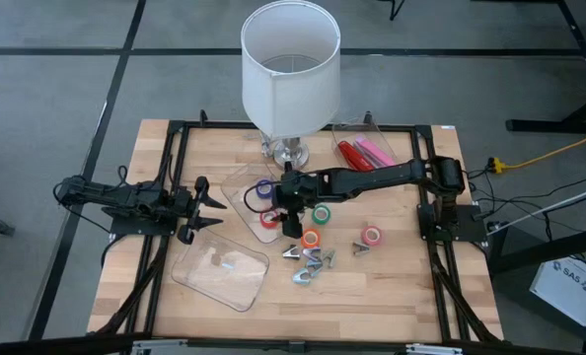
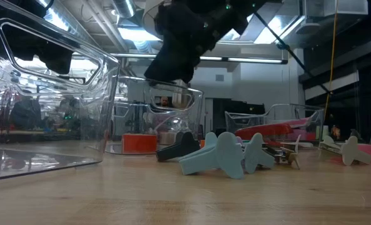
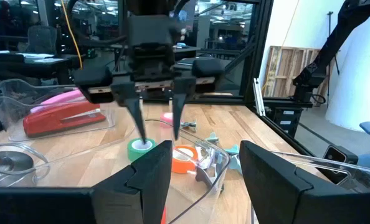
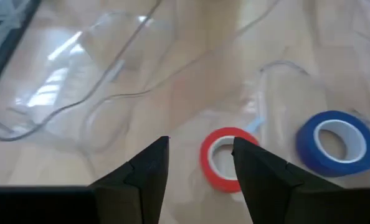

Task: Pick and place Stapler, Stapler remover, tape
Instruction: Put the green tape into the middle transparent bin

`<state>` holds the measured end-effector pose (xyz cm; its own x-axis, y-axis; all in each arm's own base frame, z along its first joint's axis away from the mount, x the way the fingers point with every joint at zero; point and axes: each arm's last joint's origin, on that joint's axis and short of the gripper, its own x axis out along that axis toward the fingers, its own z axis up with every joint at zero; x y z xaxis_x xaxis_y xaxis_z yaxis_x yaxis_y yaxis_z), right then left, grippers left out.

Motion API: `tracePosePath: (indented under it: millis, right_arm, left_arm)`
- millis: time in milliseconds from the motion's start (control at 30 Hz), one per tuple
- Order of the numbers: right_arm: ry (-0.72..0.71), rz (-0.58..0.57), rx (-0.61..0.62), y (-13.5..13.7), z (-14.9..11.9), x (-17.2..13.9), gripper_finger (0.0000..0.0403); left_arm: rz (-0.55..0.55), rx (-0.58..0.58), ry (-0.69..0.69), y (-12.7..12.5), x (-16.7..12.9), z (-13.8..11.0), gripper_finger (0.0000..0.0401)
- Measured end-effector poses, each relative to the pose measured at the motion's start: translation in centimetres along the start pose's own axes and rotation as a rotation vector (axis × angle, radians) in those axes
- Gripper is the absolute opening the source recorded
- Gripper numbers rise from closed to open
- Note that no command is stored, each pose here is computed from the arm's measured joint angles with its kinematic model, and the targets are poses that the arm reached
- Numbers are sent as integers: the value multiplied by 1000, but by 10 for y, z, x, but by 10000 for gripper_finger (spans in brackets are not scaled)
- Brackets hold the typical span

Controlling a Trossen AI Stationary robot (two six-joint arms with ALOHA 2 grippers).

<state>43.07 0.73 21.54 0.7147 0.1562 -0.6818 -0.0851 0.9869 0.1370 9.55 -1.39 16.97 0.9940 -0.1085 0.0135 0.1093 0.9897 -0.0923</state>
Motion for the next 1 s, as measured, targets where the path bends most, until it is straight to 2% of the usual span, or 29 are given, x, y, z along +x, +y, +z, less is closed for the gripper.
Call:
tracePosePath:
  millis: [233, 400, 567, 767, 1000]
  right_arm:
    - [36, 13, 2, 4, 16, -12, 170]
    - [160, 169, -35, 20, 15, -19, 169]
    - [278, 263, -27, 37, 13, -28, 169]
    - [417, 283, -9, 57, 6, -38, 169]
    - [559, 270, 36, 64, -5, -49, 169]
  left_arm:
    - [0, 0, 1, 0, 0, 0, 185]
    - [-1, 0, 0, 0, 0, 0, 185]
    - [0, 0, 0, 0, 0, 0, 185]
    - [0, 0, 1, 0, 0, 0, 185]
    - [0, 0, 0, 0, 0, 0, 185]
